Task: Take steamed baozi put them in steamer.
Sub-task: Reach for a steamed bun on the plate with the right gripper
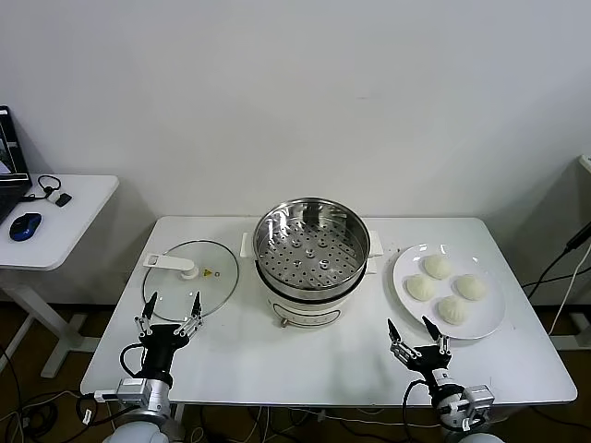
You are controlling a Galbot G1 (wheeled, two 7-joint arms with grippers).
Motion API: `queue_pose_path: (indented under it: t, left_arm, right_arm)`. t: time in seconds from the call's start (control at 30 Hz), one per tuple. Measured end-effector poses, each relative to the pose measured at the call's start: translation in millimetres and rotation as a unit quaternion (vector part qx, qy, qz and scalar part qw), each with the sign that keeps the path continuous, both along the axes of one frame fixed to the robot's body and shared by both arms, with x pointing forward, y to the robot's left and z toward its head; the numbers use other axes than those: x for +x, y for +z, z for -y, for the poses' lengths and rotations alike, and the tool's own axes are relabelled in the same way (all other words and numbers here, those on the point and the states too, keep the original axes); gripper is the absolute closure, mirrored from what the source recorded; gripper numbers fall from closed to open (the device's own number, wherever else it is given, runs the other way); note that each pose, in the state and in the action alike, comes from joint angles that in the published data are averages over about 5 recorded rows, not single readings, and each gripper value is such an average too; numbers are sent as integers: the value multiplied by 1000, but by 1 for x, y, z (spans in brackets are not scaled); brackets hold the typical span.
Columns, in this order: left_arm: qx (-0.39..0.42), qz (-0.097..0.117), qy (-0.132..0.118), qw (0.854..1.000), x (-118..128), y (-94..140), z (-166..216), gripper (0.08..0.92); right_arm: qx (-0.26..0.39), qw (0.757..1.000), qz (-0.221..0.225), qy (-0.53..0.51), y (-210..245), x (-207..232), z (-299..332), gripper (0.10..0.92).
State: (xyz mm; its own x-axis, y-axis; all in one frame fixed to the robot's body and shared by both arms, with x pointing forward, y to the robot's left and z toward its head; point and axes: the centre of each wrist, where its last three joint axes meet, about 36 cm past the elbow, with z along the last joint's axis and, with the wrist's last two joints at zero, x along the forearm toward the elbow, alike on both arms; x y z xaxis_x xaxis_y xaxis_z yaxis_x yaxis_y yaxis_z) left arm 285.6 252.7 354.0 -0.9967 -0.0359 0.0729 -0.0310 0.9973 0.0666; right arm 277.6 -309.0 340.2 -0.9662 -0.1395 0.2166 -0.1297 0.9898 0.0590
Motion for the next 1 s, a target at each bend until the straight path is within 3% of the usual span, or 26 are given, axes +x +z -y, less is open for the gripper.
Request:
queue_pose_path:
  t: [0.6,0.8,1.0]
  left_arm:
    - [-1,0,-6,1000,1,0,0,177]
    - [-6,0,-4,1000,2,-1,1,177]
    - [-6,1,-7,1000,5,-4,1,177]
  right_arm:
    - [-120,986,47,106,34,77,120,200]
    - [-181,964,33,192,54,121,173,200]
    - [-248,925,-7,288,83,169,219,200]
